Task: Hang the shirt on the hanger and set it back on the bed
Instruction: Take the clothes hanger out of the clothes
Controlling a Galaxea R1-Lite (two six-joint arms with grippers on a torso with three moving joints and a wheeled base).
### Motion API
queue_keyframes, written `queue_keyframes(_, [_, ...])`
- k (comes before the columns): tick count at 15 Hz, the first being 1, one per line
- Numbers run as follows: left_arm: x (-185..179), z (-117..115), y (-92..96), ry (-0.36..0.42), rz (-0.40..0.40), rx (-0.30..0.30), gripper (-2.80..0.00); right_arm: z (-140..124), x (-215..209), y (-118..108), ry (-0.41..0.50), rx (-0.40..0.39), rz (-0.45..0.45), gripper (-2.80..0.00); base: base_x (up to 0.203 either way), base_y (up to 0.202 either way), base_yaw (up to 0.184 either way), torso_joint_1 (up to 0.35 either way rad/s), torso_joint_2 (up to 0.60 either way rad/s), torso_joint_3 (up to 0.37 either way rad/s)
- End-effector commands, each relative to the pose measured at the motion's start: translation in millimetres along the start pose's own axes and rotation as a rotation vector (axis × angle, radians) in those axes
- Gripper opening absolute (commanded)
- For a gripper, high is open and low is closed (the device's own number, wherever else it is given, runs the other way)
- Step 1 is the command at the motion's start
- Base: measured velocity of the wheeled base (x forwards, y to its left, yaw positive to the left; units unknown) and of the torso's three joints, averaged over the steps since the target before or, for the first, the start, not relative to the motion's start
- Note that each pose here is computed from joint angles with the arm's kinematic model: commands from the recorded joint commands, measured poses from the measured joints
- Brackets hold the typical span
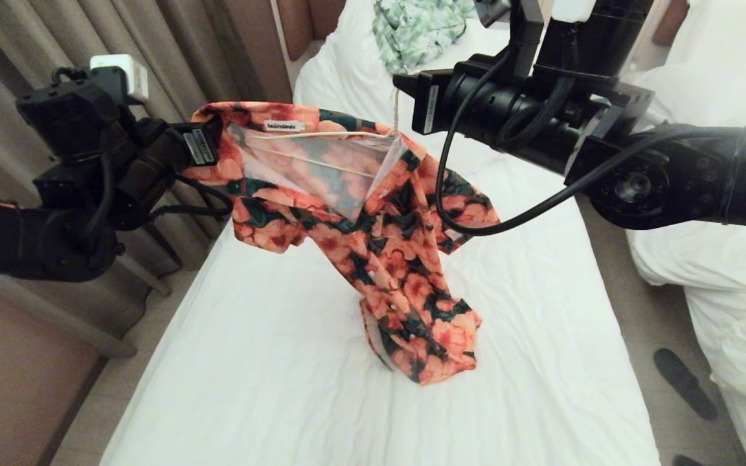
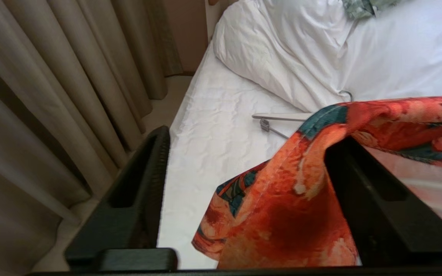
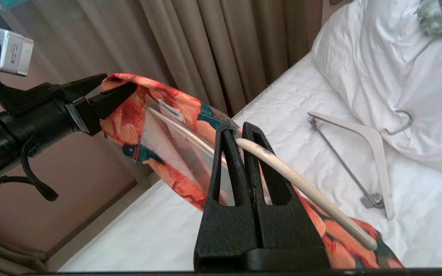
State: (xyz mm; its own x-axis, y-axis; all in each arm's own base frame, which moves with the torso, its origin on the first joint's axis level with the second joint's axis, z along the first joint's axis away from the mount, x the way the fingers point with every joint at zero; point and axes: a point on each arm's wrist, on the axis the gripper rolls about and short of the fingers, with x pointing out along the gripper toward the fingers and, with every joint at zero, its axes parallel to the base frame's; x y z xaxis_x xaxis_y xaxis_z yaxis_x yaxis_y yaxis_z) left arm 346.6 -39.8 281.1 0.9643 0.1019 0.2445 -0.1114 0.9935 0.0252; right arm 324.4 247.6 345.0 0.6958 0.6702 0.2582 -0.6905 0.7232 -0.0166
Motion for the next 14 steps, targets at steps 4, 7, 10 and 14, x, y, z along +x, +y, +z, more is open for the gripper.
queue_keyframes(4, [-8.9,6.9,-12.1,0.02,-0.042,-0.038,0.0,-1.7,2.9,0.3,-0.009,-0.001,0.0,-2.8,0.0,0.0,0.0,0.0,0.0,0.0])
queue_keyframes(7, [-13.5,10.0,-13.6,0.018,-0.071,-0.041,0.0,-1.7,2.9,0.3,-0.009,-0.001,0.0,-2.8,0.0,0.0,0.0,0.0,0.0,0.0])
queue_keyframes(10, [-14.7,13.2,-10.4,0.009,-0.074,-0.042,0.0,-10.0,6.7,-1.1,0.006,0.0,-0.002,-2.8,0.0,0.0,0.0,0.0,0.0,0.0])
queue_keyframes(14, [-10.4,15.1,2.8,-0.001,-0.031,-0.036,-2.8,-47.5,26.2,-4.7,-0.019,0.005,-0.016,-2.8,0.0,0.0,0.0,0.0,0.0,0.0])
